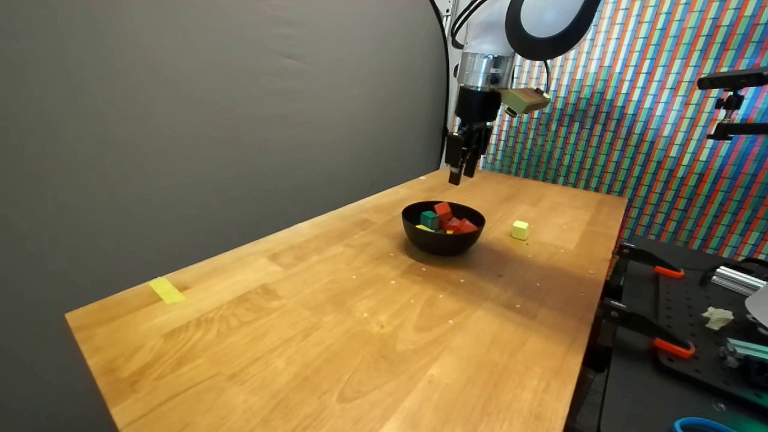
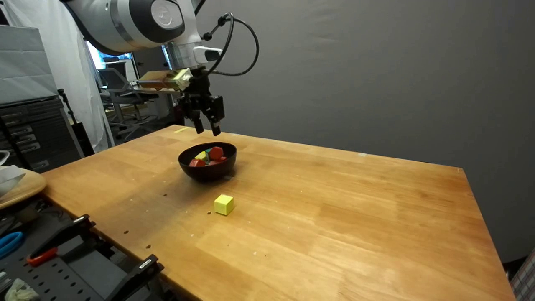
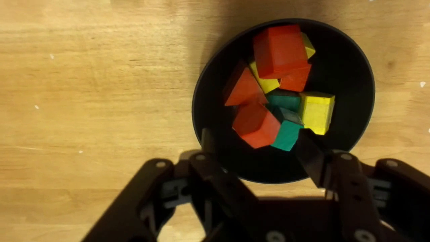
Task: Put all the blocks in the bowl
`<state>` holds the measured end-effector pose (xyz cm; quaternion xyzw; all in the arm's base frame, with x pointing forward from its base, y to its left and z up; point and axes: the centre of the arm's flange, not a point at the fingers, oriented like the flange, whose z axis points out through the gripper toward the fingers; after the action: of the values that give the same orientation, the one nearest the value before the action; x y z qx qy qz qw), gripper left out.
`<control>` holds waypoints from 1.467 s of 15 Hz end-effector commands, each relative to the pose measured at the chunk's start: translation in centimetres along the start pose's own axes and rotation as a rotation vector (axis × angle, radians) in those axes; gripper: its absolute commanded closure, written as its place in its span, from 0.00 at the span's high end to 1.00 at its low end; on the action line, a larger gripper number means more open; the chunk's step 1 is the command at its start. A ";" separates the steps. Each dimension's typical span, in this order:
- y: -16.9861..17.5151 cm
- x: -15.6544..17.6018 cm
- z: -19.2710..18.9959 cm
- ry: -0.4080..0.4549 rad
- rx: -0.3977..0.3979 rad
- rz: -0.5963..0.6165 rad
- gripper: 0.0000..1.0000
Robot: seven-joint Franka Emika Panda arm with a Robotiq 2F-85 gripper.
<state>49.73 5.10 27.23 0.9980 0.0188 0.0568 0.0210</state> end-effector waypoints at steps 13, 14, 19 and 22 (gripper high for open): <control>8.2 -9.1 4.8 -0.171 -0.155 0.052 1.00; 8.9 -9.4 5.3 -0.171 -0.169 0.042 1.00; 12.4 -11.0 7.6 -0.211 -0.168 0.003 1.00; 13.0 -11.9 8.8 -0.211 -0.130 -0.015 1.00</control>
<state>40.03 -7.72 18.78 0.9929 0.0042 -0.0584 0.1035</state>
